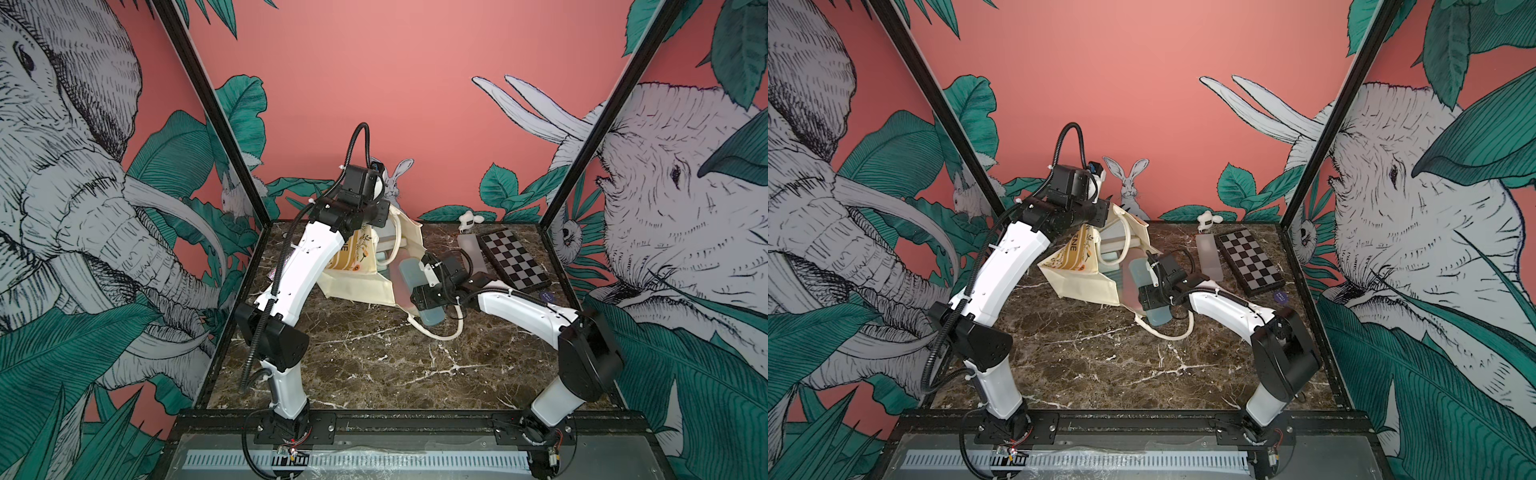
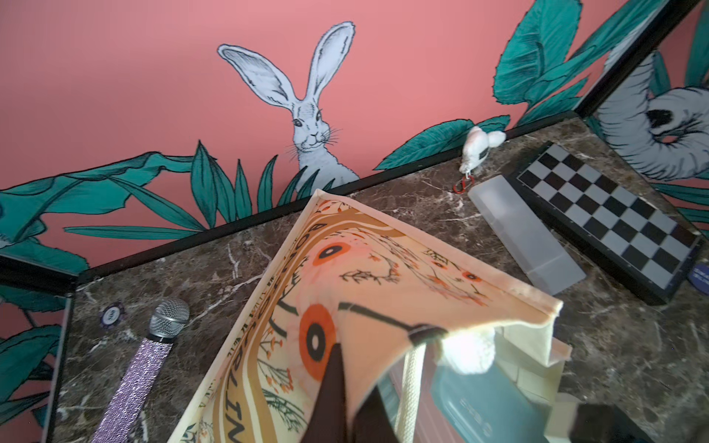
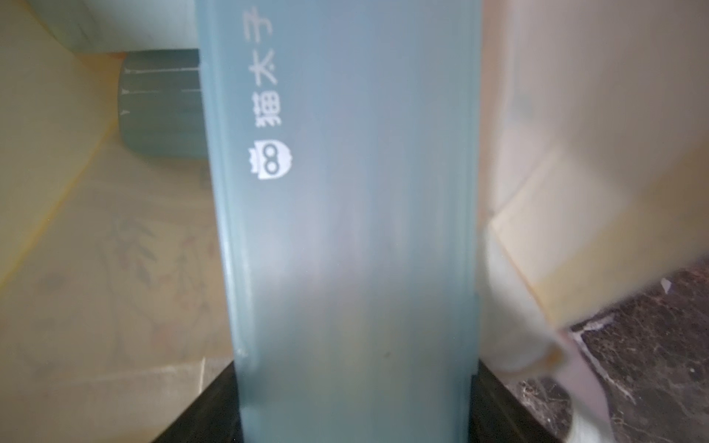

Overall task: Take out the pencil case from the canvas bag
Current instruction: Pick up the pencil case from the canvas bag, then place the pencil case at the center of the board.

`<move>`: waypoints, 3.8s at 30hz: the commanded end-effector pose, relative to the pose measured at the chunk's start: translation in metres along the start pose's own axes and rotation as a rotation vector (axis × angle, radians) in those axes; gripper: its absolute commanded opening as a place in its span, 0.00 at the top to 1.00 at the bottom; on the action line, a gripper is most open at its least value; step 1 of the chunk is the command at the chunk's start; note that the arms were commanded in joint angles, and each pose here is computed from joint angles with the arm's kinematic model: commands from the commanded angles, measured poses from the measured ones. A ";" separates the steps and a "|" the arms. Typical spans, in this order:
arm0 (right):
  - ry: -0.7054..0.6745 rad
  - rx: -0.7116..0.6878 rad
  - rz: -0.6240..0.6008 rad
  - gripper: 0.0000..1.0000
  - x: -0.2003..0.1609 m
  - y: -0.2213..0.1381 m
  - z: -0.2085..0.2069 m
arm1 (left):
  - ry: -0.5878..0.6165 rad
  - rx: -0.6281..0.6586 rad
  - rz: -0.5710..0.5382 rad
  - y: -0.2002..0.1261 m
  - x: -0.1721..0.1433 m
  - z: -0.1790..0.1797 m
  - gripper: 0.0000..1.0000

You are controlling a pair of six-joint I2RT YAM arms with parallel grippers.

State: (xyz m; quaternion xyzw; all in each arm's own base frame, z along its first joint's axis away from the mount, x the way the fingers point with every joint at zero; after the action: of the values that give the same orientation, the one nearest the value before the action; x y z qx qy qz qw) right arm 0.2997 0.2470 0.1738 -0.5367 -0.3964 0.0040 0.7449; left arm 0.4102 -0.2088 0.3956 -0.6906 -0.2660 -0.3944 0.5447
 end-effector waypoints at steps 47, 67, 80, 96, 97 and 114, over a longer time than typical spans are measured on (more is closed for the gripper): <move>0.210 -0.486 0.239 0.28 0.086 0.056 -0.179 | -0.255 0.226 -0.059 -0.085 -0.011 0.094 1.00; 0.247 -0.528 0.327 0.25 0.079 0.093 -0.206 | -0.252 0.179 -0.032 -0.073 -0.015 0.089 1.00; 0.253 -0.553 0.340 0.10 0.075 0.100 -0.212 | -0.249 0.175 -0.031 -0.076 -0.016 0.089 1.00; 0.217 -0.588 0.353 0.07 0.074 0.107 -0.218 | -0.249 0.175 -0.029 -0.074 -0.018 0.089 1.00; 0.214 -0.592 0.355 0.07 0.074 0.107 -0.218 | -0.249 0.175 -0.028 -0.074 -0.019 0.090 1.00; 0.232 -0.628 0.344 0.12 0.076 0.105 -0.222 | -0.234 0.162 -0.014 -0.066 -0.019 0.088 1.00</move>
State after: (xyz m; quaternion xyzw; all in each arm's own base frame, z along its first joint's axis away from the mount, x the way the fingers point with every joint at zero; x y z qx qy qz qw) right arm 0.5268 0.1514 0.1109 -0.7874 -0.2056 -0.0464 0.5792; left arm 0.3663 -0.1052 0.3915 -0.6834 -0.3396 -0.2719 0.5862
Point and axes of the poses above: each gripper's point midway between its finger pads, its own y axis out along the fingers, its own z axis along the line the jaws close on, x = y × z, the point moved 6 cm from there along -y, back along the fingers, and after that the axes turned 11 degrees about -y, right-handed, at the moved point
